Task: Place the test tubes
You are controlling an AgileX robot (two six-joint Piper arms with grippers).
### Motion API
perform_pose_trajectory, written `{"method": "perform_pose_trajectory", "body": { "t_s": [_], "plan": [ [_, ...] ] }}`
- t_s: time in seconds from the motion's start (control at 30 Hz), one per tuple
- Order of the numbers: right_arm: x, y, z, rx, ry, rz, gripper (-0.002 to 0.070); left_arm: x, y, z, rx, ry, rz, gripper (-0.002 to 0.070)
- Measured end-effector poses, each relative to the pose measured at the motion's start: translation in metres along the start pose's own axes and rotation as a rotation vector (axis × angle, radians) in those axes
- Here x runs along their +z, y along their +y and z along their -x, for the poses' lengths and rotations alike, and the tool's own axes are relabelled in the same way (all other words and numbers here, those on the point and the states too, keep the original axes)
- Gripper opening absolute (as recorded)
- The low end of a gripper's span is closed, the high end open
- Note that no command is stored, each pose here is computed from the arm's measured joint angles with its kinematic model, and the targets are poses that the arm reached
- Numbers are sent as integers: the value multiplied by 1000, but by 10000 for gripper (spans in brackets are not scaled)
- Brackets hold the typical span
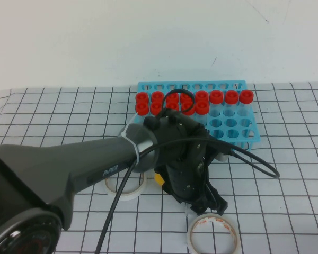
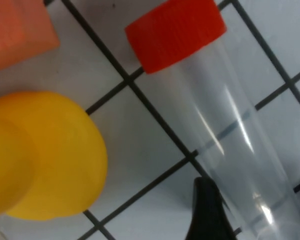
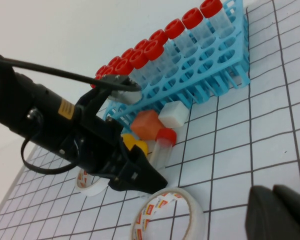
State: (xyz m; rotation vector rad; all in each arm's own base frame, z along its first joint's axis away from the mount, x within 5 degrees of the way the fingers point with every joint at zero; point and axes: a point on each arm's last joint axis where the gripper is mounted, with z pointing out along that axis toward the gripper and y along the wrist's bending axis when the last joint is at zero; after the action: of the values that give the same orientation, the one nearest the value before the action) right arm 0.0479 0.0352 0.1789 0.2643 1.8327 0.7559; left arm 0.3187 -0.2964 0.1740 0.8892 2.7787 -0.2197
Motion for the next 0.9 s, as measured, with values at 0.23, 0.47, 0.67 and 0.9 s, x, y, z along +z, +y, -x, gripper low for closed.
{"method": "perform_pose_trajectory", "body": {
  "t_s": [0.23, 0.47, 0.67, 0.9],
  "plan": [
    [0, 0, 0, -2, 4, 1, -1, 5, 1, -3, 5, 33, 5, 364],
    [0, 0, 0, -11, 4, 1, -1, 5, 4, -4, 32, 44, 39, 213],
    [0, 0, 0, -19, 5, 2, -1, -5, 7, -3, 99, 31, 83, 213],
    [0, 1, 0, -12, 3, 6, -1, -71, 8, -9, 171, -102, 102, 213]
  ]
}}
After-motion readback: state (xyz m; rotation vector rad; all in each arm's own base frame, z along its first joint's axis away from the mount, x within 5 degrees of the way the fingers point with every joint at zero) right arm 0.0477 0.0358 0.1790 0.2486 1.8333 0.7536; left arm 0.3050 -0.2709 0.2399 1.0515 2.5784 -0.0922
